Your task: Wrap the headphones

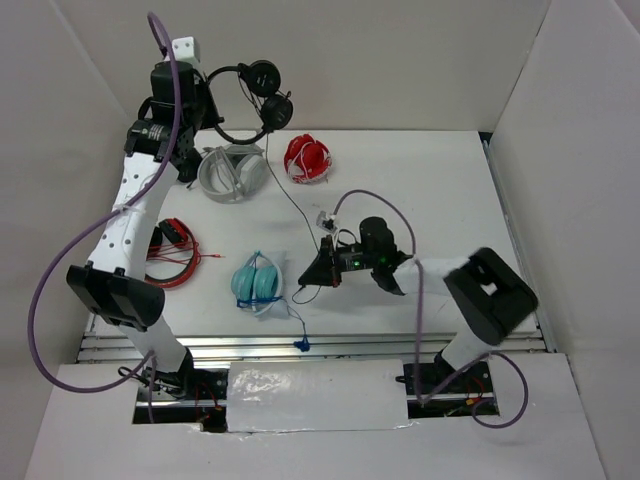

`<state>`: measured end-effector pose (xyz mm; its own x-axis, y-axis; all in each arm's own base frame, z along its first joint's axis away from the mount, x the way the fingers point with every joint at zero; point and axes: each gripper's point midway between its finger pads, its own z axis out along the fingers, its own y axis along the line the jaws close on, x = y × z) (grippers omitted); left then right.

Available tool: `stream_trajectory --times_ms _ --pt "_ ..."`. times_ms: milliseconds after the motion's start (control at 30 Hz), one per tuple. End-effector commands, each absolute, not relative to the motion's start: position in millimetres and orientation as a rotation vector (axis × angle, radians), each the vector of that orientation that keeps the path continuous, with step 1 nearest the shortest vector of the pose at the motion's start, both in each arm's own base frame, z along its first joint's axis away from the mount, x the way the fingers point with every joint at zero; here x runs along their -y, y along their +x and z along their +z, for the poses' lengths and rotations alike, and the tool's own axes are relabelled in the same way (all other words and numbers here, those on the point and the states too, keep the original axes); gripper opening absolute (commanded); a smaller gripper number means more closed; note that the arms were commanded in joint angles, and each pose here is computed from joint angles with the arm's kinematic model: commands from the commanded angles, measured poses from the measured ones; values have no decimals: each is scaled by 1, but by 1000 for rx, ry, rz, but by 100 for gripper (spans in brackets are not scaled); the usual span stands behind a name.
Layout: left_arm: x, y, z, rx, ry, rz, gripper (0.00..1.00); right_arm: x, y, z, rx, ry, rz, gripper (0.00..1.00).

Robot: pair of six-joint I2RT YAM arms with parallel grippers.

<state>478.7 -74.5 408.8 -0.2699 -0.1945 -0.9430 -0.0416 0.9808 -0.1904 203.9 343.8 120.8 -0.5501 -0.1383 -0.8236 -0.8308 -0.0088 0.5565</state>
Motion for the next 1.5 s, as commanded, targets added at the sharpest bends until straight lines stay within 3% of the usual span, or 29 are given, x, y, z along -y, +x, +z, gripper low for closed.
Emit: stream_trajectory --times_ms 0,33,333,567,733,967,1233,1467 --pt "53 488 418 -1776 -285 -85 0 -333 224 164 -1647 -971 1291 0" --pt "50 490 413 -1782 -301 -73 0 -328 233 150 -1745 -938 1121 0" --pt "41 509 325 -1961 -354 141 0 -257 270 239 -1721 -612 336 0" --pt "91 498 253 -2102 -160 241 0 -216 286 313 -1578 -520 -41 0" --pt "145 481 229 -2141 56 172 0 -207 301 369 -1424 -505 -156 0" --pt "219 414 193 -2155 388 -17 0 -185 339 415 -1344 -503 -250 0" --pt "263 347 215 -2036 597 -217 0 -161 399 379 -1449 -536 -320 2" --pt "276 304 244 -1924 647 -417 0 -154 427 316 -1611 -508 -181 1"
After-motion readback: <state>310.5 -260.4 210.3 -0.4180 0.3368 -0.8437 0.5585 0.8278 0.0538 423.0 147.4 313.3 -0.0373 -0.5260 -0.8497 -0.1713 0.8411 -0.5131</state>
